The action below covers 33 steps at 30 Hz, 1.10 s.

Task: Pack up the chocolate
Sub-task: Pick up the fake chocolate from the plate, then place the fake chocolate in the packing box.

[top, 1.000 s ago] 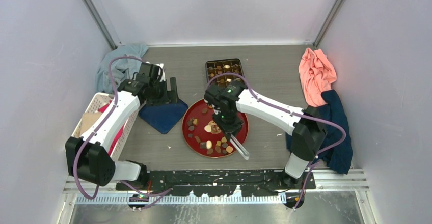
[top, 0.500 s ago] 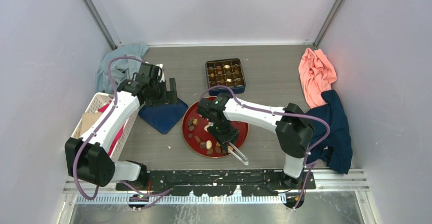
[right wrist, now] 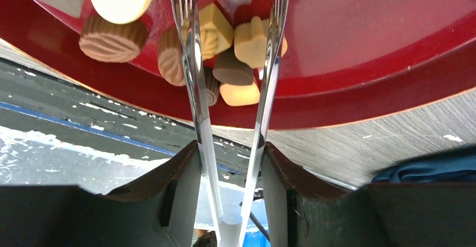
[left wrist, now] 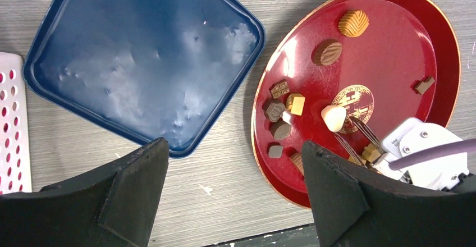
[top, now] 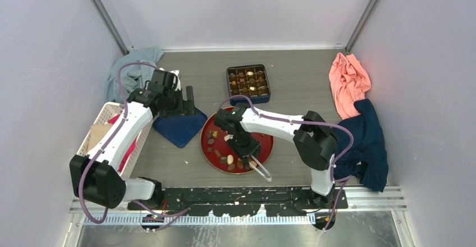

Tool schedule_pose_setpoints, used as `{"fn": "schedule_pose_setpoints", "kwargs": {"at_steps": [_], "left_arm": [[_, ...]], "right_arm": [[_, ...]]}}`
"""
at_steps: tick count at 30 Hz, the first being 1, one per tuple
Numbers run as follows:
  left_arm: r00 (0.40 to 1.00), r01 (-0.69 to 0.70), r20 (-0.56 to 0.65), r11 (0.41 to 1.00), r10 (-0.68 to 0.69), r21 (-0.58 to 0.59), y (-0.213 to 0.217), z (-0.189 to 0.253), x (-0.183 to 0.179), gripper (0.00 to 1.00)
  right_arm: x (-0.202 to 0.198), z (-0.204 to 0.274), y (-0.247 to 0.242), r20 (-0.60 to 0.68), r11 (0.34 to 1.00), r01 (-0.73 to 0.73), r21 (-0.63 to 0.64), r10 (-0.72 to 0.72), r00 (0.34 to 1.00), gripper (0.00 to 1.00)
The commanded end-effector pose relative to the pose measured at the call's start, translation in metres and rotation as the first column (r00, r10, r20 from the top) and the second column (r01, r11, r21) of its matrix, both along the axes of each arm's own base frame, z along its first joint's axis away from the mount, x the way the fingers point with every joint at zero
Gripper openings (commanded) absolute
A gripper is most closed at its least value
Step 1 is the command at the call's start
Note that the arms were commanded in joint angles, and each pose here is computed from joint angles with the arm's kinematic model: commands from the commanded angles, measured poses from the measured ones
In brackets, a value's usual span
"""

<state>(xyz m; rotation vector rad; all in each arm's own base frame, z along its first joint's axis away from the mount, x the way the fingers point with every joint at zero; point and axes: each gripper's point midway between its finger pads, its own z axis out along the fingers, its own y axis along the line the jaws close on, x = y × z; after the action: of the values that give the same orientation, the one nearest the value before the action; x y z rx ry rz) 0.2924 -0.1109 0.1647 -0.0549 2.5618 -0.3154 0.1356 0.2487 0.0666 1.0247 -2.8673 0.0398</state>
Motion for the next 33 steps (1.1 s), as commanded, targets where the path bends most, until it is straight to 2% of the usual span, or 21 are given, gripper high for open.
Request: {"fn": "schedule_pose_setpoints", "kwargs": {"at_steps": [1, 27, 29, 33], "left_arm": [[0.998, 0.012, 0.061, 1.0, -0.013, 0.007, 0.004, 0.017, 0.001, 0.88], [0.996, 0.006, 0.089, 1.0, -0.008, 0.022, 0.01, 0.02, -0.004, 0.88], [0.996, 0.007, 0.086, 1.0, -0.009, 0.022, 0.009, 0.019, -0.004, 0.89], [0.996, 0.007, 0.083, 1.0, -0.009, 0.025, 0.01, 0.018, -0.004, 0.88]], "right_arm": [[0.013, 0.012, 0.019, 0.044, 0.998, -0.031, 0.053, 0.029, 0.999, 0.47], [0.035, 0.004, 0.039, 0.059, 0.996, -0.068, 0.048, 0.066, 0.996, 0.49], [0.038, 0.006, 0.039, 0.068, 0.996, -0.072, 0.046, 0.069, 0.995, 0.45], [0.05, 0.02, 0.035, 0.13, 0.997, -0.061, 0.044, 0.055, 0.99, 0.29]]}}
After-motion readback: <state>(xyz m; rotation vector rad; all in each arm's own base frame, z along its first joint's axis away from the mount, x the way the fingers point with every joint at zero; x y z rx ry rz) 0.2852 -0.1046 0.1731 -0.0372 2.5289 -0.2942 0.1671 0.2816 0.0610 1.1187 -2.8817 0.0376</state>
